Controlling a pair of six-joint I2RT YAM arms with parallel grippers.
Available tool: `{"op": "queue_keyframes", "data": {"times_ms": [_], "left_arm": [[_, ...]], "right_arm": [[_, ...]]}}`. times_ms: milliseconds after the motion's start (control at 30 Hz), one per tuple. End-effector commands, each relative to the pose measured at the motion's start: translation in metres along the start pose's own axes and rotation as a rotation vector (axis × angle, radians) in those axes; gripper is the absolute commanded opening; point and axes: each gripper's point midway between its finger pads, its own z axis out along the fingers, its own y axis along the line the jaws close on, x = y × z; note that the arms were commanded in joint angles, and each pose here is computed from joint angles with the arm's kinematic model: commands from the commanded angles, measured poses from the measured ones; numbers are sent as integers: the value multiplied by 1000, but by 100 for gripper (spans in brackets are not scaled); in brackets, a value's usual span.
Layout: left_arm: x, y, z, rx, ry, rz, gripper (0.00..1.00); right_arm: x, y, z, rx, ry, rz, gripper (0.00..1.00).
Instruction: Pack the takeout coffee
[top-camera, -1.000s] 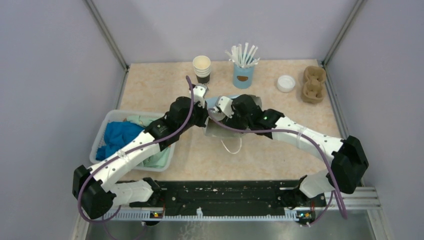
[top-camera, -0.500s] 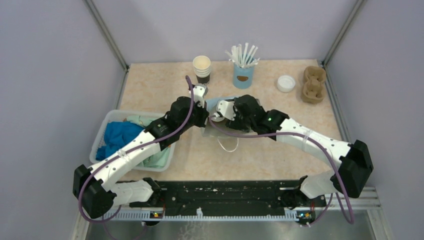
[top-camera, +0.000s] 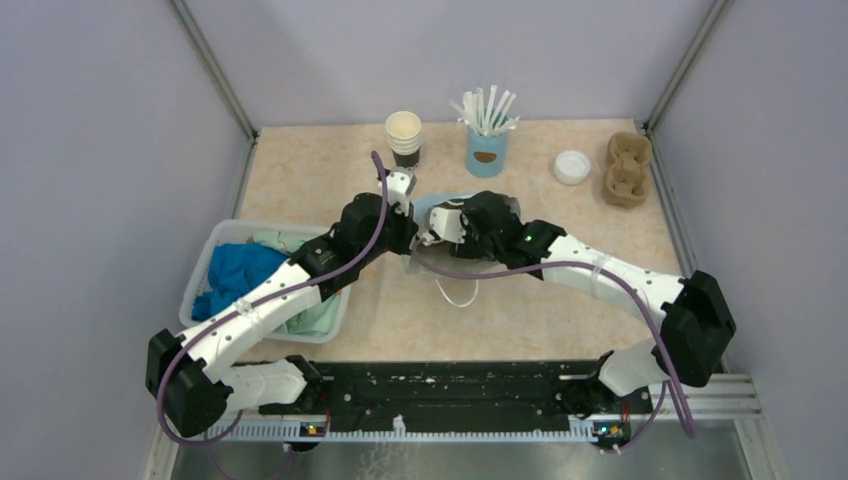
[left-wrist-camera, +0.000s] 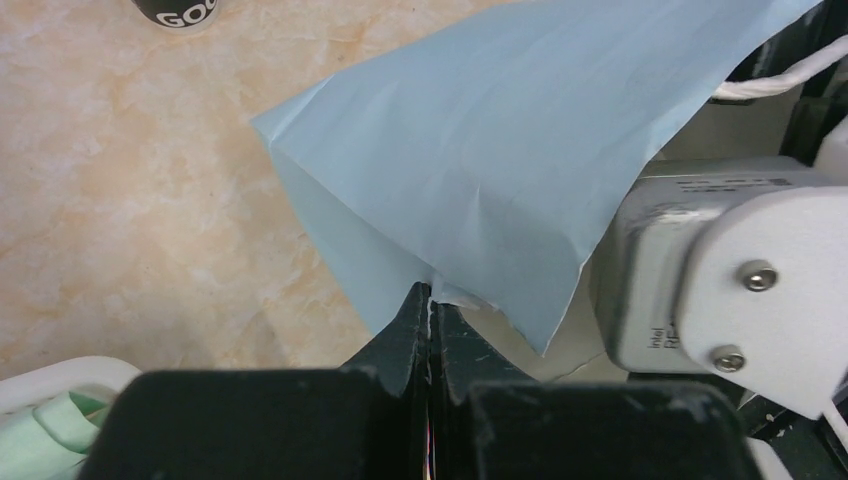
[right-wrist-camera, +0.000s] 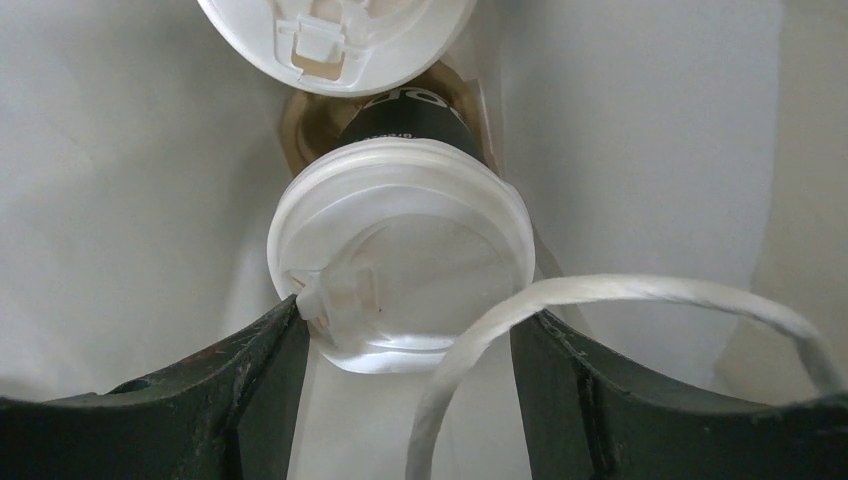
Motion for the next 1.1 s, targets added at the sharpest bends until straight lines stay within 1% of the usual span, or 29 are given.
{"op": "queue_keyframes", "data": {"times_ms": [0, 333, 567, 867, 1067], "left_arm": [[-7, -4, 0, 16, -7, 9, 0], [-6, -5, 0, 18, 1, 9, 0], [-6, -6, 1, 21, 5, 0, 0], [-6, -5, 1, 16, 6, -8, 0], [-7, -5, 1, 12, 9, -15, 0]], "right_arm": [[0, -7, 8, 22, -5, -22, 43], [12, -9, 11, 32, 16, -13, 43], [13, -9, 27, 43, -7, 10, 43], [5, -10, 35, 50, -54, 21, 43], [8, 1, 47, 2, -54, 28, 43]]}}
